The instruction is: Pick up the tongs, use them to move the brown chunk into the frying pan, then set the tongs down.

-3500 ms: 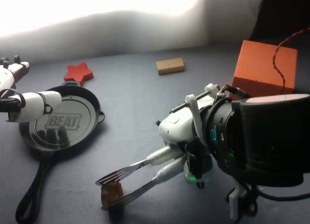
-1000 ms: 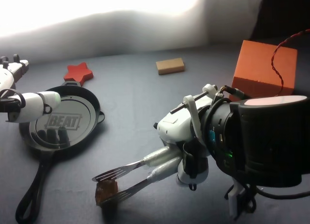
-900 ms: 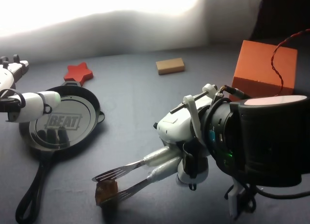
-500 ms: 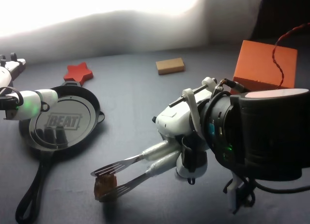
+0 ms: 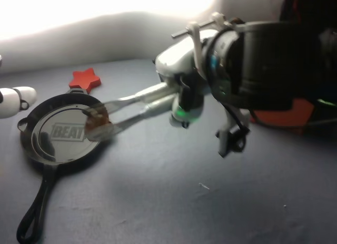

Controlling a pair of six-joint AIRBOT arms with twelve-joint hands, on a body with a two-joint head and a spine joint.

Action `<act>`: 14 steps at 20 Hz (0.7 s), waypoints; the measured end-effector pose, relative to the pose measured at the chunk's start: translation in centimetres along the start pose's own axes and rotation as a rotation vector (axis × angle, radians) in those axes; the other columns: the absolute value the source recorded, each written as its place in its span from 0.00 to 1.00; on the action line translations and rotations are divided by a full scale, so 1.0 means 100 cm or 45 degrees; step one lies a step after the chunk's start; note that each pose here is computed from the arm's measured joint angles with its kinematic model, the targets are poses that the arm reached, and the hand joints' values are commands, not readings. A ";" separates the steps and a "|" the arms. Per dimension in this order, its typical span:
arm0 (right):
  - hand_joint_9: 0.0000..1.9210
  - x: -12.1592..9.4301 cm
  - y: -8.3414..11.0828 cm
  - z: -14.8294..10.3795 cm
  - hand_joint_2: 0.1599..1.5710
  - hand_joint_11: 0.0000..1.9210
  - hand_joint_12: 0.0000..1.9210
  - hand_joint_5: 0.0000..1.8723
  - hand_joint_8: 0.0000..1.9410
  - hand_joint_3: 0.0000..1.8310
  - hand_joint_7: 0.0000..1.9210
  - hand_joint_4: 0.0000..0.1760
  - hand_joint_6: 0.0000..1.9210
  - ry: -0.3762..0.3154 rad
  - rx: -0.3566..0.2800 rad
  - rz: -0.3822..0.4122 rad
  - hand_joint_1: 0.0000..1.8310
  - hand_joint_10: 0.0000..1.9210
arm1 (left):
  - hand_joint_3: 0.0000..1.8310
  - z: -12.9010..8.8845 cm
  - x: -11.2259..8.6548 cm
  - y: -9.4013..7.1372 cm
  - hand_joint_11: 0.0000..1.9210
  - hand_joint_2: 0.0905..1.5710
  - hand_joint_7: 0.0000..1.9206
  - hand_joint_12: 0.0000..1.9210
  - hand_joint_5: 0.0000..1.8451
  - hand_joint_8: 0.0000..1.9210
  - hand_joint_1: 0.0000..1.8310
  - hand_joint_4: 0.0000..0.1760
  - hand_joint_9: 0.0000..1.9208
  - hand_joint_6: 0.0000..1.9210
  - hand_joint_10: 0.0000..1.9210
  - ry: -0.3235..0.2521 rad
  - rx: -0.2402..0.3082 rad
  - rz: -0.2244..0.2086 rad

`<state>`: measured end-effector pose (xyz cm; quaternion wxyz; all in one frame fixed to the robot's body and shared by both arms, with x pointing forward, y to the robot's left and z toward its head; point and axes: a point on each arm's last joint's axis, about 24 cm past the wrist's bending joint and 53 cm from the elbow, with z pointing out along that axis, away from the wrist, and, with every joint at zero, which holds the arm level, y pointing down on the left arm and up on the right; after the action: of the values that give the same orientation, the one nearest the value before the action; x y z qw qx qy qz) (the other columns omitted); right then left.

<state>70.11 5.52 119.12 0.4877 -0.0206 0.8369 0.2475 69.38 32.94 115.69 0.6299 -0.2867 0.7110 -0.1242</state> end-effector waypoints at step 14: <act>0.72 0.000 0.024 0.067 0.86 0.77 1.00 0.65 1.00 0.00 0.69 1.00 1.00 -0.022 -0.070 -0.033 0.55 1.00 | 0.00 0.007 -0.008 0.027 0.00 0.81 0.05 0.18 0.01 0.00 0.00 0.00 0.05 0.00 0.00 -0.026 -0.055 0.058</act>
<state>74.88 10.51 117.36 0.4973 -0.0427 0.8252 0.2643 69.46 35.72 114.82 0.6335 -0.2851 0.7135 -0.0916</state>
